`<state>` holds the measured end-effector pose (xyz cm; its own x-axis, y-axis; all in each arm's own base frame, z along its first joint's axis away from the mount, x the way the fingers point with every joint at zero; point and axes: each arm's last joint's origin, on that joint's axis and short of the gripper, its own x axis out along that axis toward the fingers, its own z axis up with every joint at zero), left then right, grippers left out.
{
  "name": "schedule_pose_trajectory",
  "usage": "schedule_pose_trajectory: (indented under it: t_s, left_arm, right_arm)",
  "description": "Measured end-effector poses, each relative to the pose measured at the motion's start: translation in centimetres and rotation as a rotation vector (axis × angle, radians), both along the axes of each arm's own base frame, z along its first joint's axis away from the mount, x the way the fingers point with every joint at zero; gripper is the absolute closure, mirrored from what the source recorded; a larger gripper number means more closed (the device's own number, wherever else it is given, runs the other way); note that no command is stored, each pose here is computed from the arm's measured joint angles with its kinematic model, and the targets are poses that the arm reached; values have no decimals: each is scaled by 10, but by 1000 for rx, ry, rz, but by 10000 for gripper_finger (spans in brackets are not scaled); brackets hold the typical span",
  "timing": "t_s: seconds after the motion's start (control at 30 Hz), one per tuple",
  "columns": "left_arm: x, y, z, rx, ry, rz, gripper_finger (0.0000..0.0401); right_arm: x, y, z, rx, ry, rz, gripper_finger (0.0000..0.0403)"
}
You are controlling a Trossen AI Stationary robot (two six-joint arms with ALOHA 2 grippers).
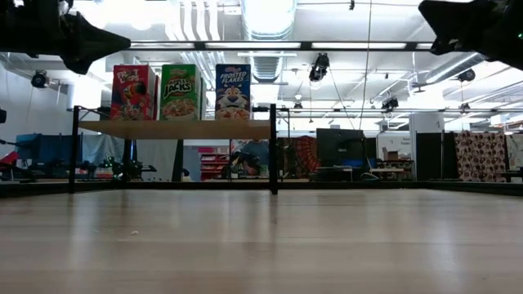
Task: Stack cereal on shelf
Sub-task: Return to Home Position
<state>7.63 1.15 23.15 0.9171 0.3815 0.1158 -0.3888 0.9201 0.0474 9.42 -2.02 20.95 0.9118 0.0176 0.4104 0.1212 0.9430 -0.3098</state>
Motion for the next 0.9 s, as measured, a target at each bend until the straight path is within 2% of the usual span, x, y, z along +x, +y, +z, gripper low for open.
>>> schedule_pose_trajectory:
  t_s: [0.33, 0.77, 0.9]
  left_arm:
    - [0, 0, 0, -3, -1, -1, 401]
    - [0, 0, 0, -3, 2, -1, 401]
    - [0, 0, 0, -3, 2, -1, 401]
  right_arm:
    - [-8, 3, -3, 73, 13, 32, 385]
    - [-3, 1, -17, 226, 162, 72, 385]
    - [0, 0, -27, 263, 263, 63, 385]
